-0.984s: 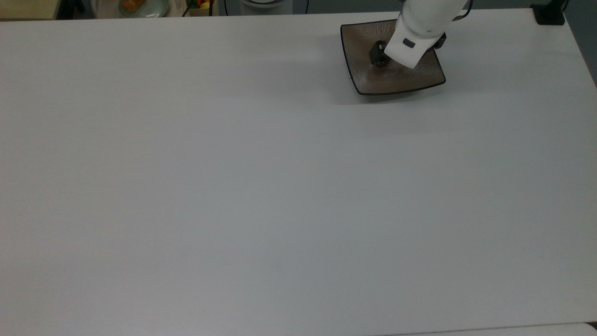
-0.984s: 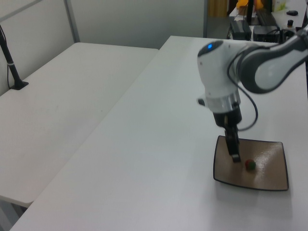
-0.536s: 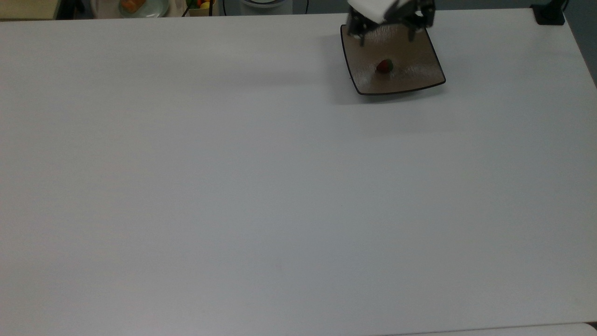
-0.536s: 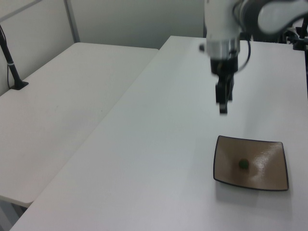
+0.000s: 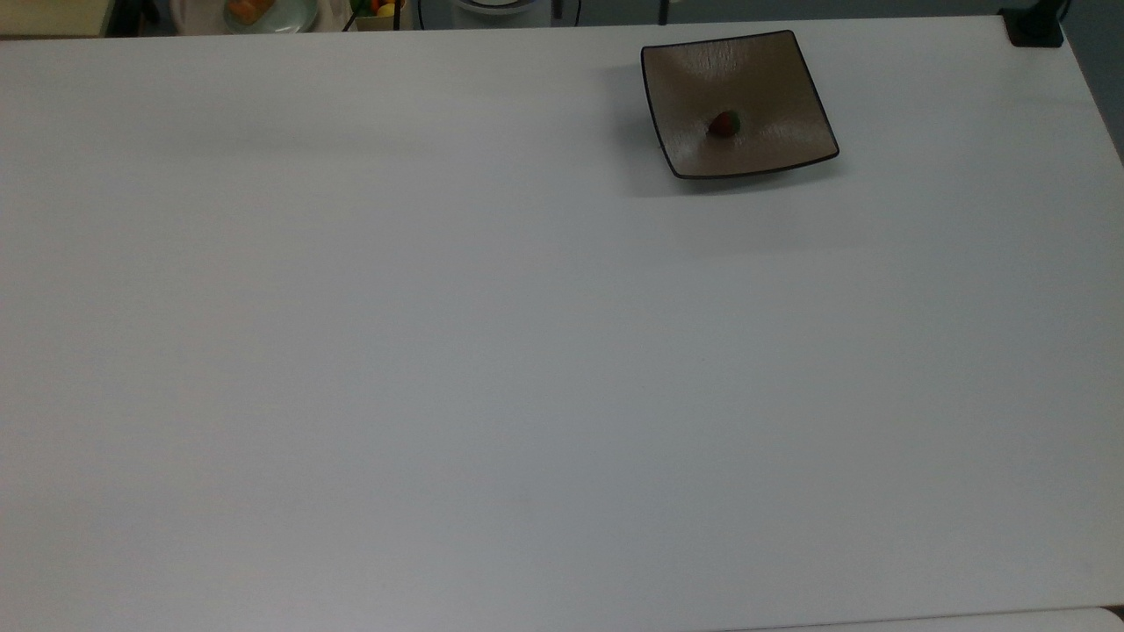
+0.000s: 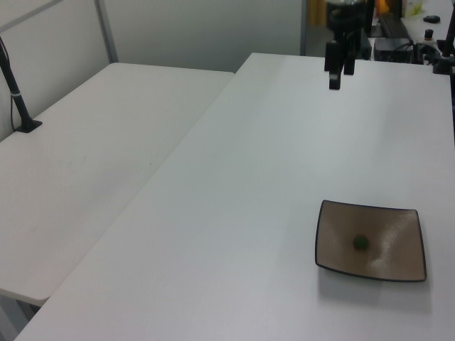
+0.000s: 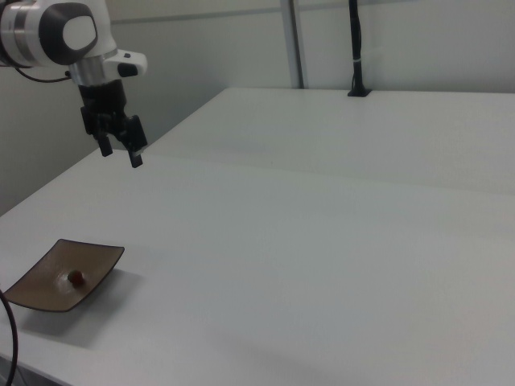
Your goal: Strawberries on a ceramic plate
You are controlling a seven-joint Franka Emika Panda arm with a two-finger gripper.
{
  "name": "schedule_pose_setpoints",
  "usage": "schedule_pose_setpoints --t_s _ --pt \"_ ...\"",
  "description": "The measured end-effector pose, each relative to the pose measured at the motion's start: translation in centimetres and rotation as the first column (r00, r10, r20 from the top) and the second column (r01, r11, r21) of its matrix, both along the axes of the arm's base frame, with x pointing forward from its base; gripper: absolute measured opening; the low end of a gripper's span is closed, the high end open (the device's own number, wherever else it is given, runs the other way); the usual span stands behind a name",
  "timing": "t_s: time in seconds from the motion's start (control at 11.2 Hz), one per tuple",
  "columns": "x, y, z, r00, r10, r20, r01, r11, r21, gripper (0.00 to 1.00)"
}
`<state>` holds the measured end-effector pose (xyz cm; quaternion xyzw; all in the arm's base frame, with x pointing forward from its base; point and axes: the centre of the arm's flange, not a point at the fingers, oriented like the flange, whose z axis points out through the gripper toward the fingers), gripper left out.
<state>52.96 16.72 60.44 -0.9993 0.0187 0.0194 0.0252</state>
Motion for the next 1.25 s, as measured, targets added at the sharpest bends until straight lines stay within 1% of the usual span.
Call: schedule_pose_setpoints --t_s 0.18,0.27,0.45,0.63,0.72,0.98,1.25 --pt "0.1 -2.0 0.7 0.999 0.047 0.016 -0.048 0.999 0.006 1.0" --pt "0.2 -2.6 0.8 0.996 0.088 0.024 -0.088 0.996 0.008 1.0" --pt "1.1 -3.1 0.6 0.985 0.151 0.086 -0.153 0.988 0.014 1.0" --pt "2.2 -3.0 0.5 0.972 0.154 0.177 -0.16 0.987 0.019 1.0" --pt "2.6 -3.3 0.4 0.968 0.145 0.206 -0.152 0.988 0.02 1.0" --pt "3.0 -4.9 0.2 0.97 0.123 0.211 -0.13 0.991 0.02 1.0" --pt "3.2 -4.8 -0.4 0.972 0.124 0.199 -0.13 0.991 0.018 1.0"
